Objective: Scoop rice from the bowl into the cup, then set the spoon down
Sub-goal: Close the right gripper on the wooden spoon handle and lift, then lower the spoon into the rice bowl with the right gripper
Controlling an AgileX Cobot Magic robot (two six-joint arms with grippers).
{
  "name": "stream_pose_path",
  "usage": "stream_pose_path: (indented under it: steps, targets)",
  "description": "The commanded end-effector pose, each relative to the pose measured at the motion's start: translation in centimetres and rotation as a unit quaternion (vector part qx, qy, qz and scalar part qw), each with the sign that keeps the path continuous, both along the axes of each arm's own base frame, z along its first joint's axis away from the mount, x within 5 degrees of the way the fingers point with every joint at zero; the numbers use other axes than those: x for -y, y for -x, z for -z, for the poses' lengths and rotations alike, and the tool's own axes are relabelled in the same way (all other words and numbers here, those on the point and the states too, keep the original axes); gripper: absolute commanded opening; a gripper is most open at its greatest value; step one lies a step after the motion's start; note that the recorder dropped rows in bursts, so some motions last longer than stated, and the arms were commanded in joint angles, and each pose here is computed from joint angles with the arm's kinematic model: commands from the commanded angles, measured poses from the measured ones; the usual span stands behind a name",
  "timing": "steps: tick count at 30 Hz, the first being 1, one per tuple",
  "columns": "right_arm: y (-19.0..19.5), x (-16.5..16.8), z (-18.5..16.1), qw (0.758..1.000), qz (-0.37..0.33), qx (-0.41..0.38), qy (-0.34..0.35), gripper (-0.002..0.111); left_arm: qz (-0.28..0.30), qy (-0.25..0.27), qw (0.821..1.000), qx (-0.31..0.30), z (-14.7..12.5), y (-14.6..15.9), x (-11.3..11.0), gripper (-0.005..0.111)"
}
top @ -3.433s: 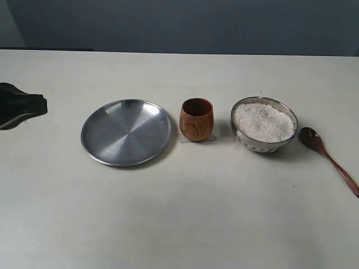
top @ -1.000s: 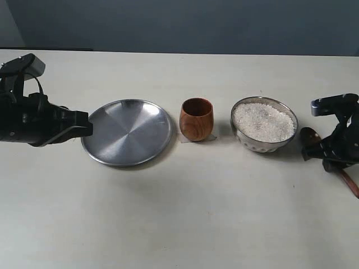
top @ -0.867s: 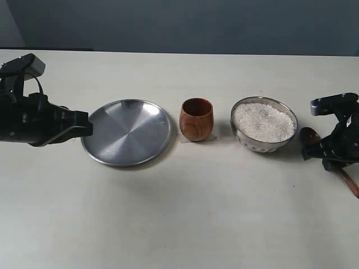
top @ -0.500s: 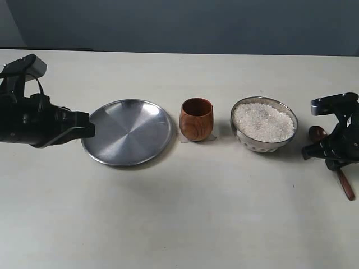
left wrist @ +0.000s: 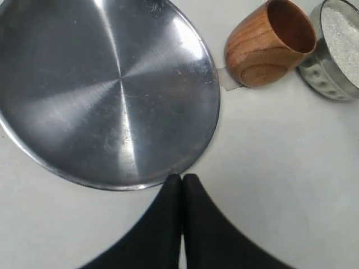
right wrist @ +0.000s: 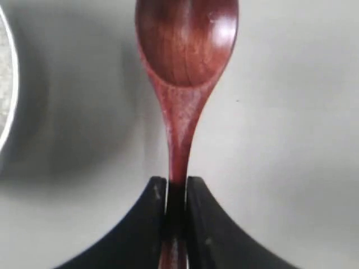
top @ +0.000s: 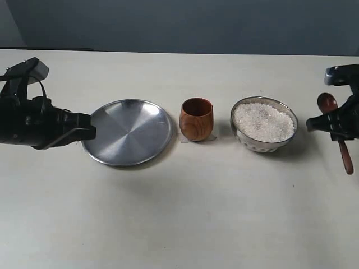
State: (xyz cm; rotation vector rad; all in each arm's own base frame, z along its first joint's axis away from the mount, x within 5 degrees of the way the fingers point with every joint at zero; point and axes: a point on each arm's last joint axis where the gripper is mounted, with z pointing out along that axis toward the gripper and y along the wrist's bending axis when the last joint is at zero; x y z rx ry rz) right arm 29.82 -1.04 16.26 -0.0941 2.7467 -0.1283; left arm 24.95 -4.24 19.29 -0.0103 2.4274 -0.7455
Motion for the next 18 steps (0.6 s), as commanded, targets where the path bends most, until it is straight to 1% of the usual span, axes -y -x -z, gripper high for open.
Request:
stream_pose_path:
  steps: [1,3,4,6,8,9,11,13,15,16,17,18]
  targets:
    - [0.7,-0.2,-2.7,1.000,0.002,0.028,-0.004,-0.001,-0.004,0.005,1.000,0.002,-0.1,-0.2,0.1,0.000]
    - [1.3,-0.3,-3.9,0.999,-0.007,0.036,-0.008,-0.001,-0.002,0.007,1.000,0.001,-0.1,-0.1,0.1,0.000]
    - [1.6,-0.5,-4.6,0.999,-0.021,0.034,-0.010,-0.001,0.000,0.008,1.000,0.001,-0.1,-0.1,0.2,0.000]
    - [1.6,-0.6,-6.0,0.999,-0.036,0.001,-0.015,-0.001,0.003,0.012,1.000,0.000,-0.1,-0.1,0.3,0.000]
    - [1.3,-0.6,-8.1,0.999,-0.040,-0.032,-0.015,-0.001,0.007,0.015,1.000,-0.002,-0.2,0.0,0.3,0.000]
    - [1.0,-0.6,-9.5,0.998,-0.045,-0.041,-0.010,-0.001,0.008,0.019,1.000,-0.002,-0.2,0.0,0.4,0.000]
    - [0.6,-0.3,-11.0,0.995,-0.064,-0.073,0.008,-0.001,0.010,0.023,1.000,-0.003,-0.2,0.0,0.5,0.000]
    - [0.0,-0.1,-11.0,0.990,-0.062,-0.127,0.016,-0.001,0.010,0.026,1.000,-0.004,-0.2,0.0,0.5,0.000]
    - [-0.5,-0.6,-10.2,0.987,-0.067,-0.143,0.006,-0.001,0.012,0.030,0.999,-0.004,-0.3,0.1,0.5,0.000]
    - [-0.7,-1.1,-9.6,0.985,-0.079,-0.154,0.018,-0.001,0.013,0.032,0.999,-0.005,-0.3,0.1,0.6,0.000]
    - [-1.0,-1.9,-9.0,0.979,-0.103,-0.166,0.053,-0.001,0.013,0.032,0.999,-0.005,-0.3,0.1,0.6,0.000]
    - [-1.2,-2.2,-8.7,0.976,-0.110,-0.171,0.080,-0.001,0.013,0.032,0.999,-0.005,-0.3,0.1,0.6,0.000]
